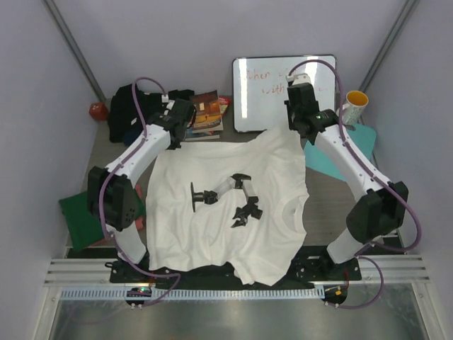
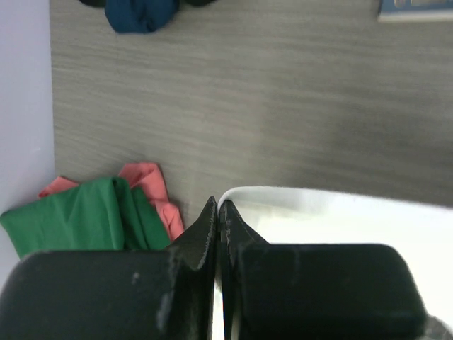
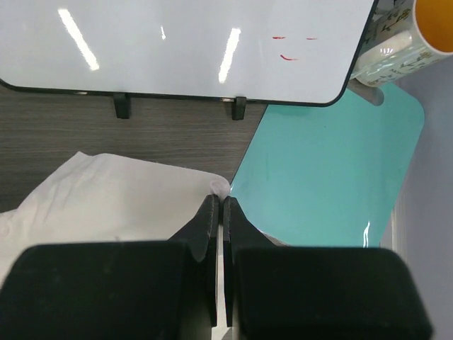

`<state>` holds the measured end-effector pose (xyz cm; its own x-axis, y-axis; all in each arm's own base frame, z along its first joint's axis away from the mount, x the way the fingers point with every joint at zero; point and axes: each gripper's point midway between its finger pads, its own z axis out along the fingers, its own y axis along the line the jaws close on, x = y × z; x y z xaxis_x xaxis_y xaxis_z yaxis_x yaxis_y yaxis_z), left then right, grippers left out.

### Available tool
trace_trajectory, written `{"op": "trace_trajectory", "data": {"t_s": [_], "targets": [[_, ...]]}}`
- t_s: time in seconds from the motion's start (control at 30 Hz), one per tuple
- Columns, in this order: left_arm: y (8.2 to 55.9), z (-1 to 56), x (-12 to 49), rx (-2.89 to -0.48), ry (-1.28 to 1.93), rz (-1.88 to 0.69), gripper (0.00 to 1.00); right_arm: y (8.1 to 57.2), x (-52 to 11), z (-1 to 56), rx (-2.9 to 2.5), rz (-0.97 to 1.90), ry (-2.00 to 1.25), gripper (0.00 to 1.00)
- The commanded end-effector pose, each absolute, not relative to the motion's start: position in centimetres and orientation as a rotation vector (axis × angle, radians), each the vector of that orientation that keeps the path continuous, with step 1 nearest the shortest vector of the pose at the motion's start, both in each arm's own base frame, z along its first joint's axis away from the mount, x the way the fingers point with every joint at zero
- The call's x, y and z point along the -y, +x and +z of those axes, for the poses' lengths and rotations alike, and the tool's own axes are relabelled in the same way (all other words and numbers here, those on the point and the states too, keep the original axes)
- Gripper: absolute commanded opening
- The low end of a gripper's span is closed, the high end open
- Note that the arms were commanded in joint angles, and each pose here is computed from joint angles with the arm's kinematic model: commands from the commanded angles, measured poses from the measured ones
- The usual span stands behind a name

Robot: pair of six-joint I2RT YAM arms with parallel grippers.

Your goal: Fold and stack the t-shirts

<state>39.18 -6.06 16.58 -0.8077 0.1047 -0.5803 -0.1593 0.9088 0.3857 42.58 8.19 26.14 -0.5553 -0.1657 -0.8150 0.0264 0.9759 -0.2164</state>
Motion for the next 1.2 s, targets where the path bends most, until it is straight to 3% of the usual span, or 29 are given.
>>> {"op": "trace_trajectory", "data": {"t_s": [0.0, 0.33, 0.67, 1.17], "targets": [[42.9, 18.5, 4.7, -2.344, -0.165, 0.596, 0.0, 46.4, -6.7, 25.9, -2.107, -0.32, -0.026, 0.01], [47.5, 15.3, 4.4, -2.389, -0.11, 0.678, 0.0, 51.8, -6.0, 22.5, -2.147, -0.416, -0.032, 0.01], [48.5, 11.5, 4.2, -2.473, -0.095, 0.679, 0.0, 56.3, -7.0, 21.0, -2.125, -0.428, -0.056, 0.01], [50.6, 10.4, 4.0, -2.46, -0.128, 0.606, 0.0, 58.9, -7.9, 19.7, -2.084, -0.392, -0.084, 0.01]]}}
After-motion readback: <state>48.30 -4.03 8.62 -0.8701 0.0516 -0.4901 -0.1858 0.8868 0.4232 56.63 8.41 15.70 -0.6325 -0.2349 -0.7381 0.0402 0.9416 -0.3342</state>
